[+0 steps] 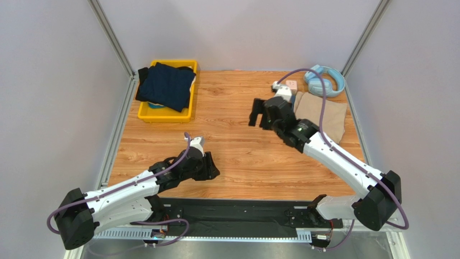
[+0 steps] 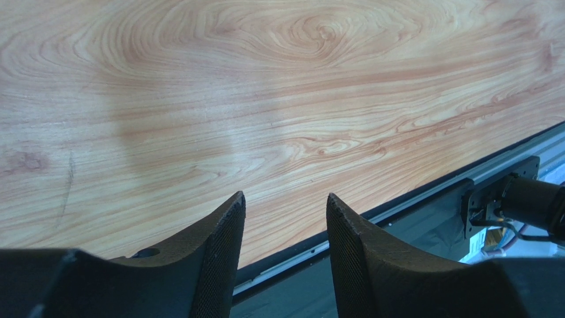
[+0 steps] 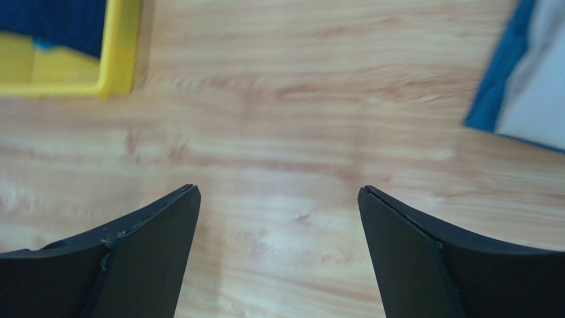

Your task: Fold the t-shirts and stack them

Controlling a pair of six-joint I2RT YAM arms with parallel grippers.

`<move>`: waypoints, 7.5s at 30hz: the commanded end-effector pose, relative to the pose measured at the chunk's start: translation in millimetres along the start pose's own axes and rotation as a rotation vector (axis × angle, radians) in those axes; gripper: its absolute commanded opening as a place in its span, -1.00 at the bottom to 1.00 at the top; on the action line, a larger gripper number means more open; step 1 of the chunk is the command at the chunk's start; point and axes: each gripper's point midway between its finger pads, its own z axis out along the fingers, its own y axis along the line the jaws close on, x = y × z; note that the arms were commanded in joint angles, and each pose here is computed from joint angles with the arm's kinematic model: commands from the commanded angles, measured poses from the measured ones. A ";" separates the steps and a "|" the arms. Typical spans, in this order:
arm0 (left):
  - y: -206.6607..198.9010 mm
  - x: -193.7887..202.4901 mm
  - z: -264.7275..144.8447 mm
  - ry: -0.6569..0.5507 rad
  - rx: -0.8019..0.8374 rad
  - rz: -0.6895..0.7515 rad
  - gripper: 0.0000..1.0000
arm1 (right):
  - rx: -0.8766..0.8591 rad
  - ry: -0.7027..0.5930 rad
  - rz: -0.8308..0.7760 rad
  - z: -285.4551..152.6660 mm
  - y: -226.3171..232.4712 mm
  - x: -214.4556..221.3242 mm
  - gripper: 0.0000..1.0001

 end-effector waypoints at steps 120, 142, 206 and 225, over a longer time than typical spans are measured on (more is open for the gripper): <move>32.9 1.7 3.3 -0.013 -0.158 0.032 0.15 | 0.087 0.288 0.040 311.6 -121.9 -17.8 -1.00; 48.7 -117.6 -127.9 -0.529 -0.310 -0.041 0.33 | -0.357 0.612 -0.295 115.5 129.2 184.6 -1.00; 88.3 -66.6 -155.9 -0.468 -0.278 -0.163 0.09 | -0.081 -0.003 -0.210 228.5 89.8 -74.9 0.65; 86.2 -61.2 -135.2 -0.432 -0.278 -0.136 0.11 | 0.481 -0.217 0.157 201.4 -239.6 -232.3 0.77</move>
